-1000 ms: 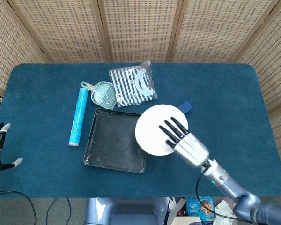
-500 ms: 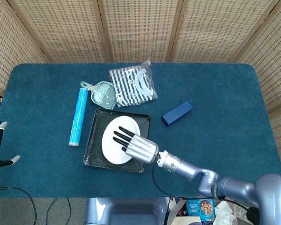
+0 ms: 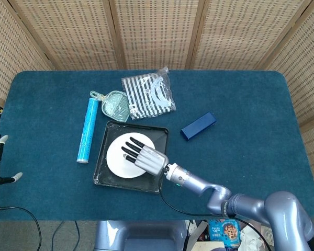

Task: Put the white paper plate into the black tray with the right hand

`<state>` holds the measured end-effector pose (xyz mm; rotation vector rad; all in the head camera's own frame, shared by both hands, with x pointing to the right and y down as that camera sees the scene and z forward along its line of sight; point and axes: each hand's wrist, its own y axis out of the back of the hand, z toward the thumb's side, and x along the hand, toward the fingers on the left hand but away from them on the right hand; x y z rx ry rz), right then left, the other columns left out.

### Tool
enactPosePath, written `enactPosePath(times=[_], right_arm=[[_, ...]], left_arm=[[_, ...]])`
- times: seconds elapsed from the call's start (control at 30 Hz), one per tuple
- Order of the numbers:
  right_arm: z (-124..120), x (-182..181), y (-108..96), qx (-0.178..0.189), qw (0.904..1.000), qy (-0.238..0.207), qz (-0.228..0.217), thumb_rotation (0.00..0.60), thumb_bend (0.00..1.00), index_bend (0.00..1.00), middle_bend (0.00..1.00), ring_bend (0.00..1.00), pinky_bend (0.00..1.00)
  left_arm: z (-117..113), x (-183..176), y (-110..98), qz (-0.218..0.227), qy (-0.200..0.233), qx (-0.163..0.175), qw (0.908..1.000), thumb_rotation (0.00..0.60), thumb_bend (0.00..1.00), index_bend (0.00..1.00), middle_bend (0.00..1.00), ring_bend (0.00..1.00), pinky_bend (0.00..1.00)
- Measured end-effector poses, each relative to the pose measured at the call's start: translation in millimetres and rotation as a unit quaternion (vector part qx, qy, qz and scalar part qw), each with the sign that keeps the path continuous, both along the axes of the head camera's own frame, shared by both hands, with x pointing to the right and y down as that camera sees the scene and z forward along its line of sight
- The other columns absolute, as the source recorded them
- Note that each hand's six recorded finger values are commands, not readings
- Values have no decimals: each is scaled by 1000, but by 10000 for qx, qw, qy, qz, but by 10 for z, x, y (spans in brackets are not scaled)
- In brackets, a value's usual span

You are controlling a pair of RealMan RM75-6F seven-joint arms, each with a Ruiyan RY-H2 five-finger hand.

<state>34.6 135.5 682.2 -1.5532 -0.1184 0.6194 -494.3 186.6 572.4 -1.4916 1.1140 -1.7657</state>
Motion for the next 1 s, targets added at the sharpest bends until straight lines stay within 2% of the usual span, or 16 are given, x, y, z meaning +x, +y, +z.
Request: enactPosePath(times=[0.13, 0.3, 0.4, 0.43, 0.53, 0.6, 0.7, 0.8, 0.87, 1.0], right_arm=[[-111, 42, -27, 161, 9998, -3, 71, 600, 0, 0, 0, 0, 0], [-336, 333, -164, 450, 9985, -21, 310, 600, 0, 0, 0, 0, 0], [-456, 669, -263, 596, 9963, 24, 617, 600, 0, 0, 0, 0, 0], [-509, 878, -304, 658, 9945, 61, 818, 600, 0, 0, 0, 0, 0], [-586, 1236, -338, 716, 9902, 95, 1199, 600, 0, 0, 0, 0, 0], [-649, 1573, -331, 703, 9843, 83, 1614, 600, 0, 0, 0, 0, 0], [-729, 2070, -252, 544, 9701, -52, 2363, 600, 0, 0, 0, 0, 0], [-802, 2573, -92, 345, 9458, -257, 3219, 600, 0, 0, 0, 0, 0], [-876, 2894, 63, 274, 9241, -414, 3789, 600, 0, 0, 0, 0, 0], [-1074, 3339, 407, 179, 8828, -693, 4643, 600, 0, 0, 0, 0, 0]], left_arm=[[7, -4, -3, -15, 13, -17, 10000, 600, 0, 0, 0, 0, 0], [-3, 16, 2, 22, 34, -2, 10000, 600, 0, 0, 0, 0, 0], [-18, 47, 23, 99, 39, 24, 9999, 600, 0, 0, 0, 0, 0], [-22, 58, 30, 127, 40, 33, 9999, 600, 0, 0, 0, 0, 0], [-40, 98, 53, 226, 46, 85, 9997, 600, 0, 0, 0, 0, 0], [-60, 126, 70, 295, 49, 151, 9994, 600, 0, 0, 0, 0, 0], [-84, 171, 97, 395, 67, 266, 9988, 600, 0, 0, 0, 0, 0], [-109, 221, 131, 521, 97, 408, 9978, 600, 0, 0, 0, 0, 0], [-124, 257, 164, 606, 125, 505, 9968, 600, 0, 0, 0, 0, 0], [-143, 308, 229, 729, 175, 638, 9951, 600, 0, 0, 0, 0, 0]])
